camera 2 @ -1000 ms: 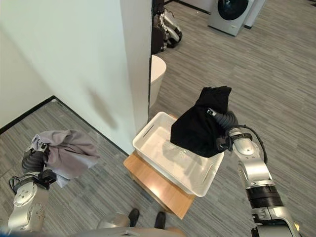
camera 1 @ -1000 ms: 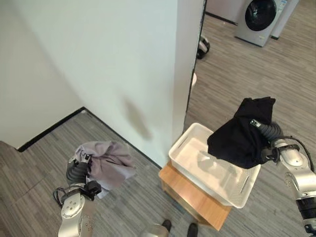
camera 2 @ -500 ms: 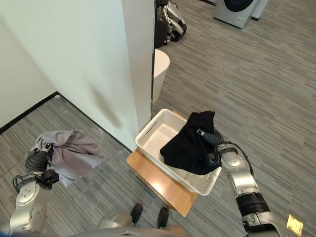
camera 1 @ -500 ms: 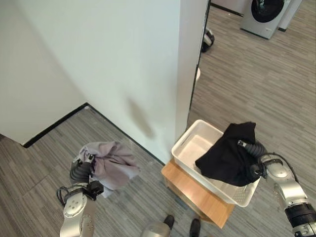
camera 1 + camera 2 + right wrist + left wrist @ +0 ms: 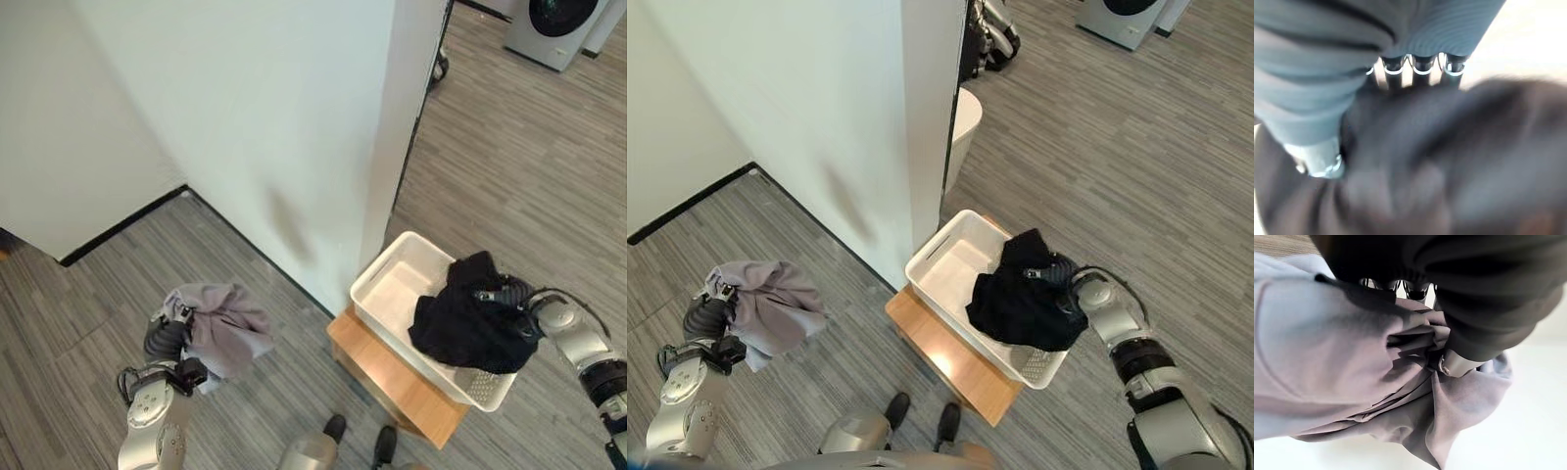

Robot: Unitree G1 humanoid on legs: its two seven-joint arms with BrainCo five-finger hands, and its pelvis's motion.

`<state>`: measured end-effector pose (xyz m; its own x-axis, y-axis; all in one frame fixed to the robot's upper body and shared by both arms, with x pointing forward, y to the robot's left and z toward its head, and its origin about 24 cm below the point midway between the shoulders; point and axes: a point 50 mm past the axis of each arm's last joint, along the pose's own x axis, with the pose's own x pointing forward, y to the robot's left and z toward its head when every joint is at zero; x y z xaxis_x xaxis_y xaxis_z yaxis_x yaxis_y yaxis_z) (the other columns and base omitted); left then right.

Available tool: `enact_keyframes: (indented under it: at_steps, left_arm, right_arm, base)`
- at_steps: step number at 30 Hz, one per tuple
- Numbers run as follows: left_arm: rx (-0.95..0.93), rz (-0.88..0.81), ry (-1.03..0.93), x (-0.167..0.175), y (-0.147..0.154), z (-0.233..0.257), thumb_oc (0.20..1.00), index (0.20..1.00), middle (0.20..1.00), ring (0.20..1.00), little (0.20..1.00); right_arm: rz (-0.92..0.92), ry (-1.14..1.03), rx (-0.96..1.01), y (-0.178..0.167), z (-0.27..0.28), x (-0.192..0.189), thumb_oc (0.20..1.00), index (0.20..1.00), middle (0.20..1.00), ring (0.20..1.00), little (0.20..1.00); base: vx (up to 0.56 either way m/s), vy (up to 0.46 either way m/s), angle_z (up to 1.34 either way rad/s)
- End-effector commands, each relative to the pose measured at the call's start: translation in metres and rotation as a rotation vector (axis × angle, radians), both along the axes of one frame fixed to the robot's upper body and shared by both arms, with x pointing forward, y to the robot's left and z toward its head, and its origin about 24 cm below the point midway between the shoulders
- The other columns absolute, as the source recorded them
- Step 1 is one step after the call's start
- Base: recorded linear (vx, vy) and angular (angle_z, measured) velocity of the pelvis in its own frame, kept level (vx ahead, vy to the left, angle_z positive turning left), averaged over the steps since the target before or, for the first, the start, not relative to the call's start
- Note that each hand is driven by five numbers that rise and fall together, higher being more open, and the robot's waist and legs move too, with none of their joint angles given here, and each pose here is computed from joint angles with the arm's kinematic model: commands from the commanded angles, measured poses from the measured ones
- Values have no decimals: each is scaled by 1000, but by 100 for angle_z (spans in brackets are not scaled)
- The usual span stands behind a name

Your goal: Pick up bed clothes into laundry basket.

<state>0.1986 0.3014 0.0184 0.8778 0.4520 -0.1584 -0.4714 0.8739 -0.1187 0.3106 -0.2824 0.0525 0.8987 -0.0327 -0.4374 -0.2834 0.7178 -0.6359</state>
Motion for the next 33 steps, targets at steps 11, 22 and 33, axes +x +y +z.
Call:
enact_keyframes:
  at_steps: [11,22,33]
  left_arm:
    - [171,-29,-206,12,23,63,200,200,200,200,200]
    - [434,-259,-379,62,9,149,200,200,200,200,200]
    - [447,-660,-411,95,-65,170,200,200,200,200,200]
  right_arm:
    - [103,-168,-34,8,43,1,1000,1000,1000,1000,1000]
    - [104,-347,227,33,53,-12,1000,1000,1000,1000,1000]
    - [-30,-623,376,18,82,-44,1000,1000,1000,1000,1000]
  base:
    - [2,4,-4]
    - [1,1,-4]
    - [-5,1,-23]
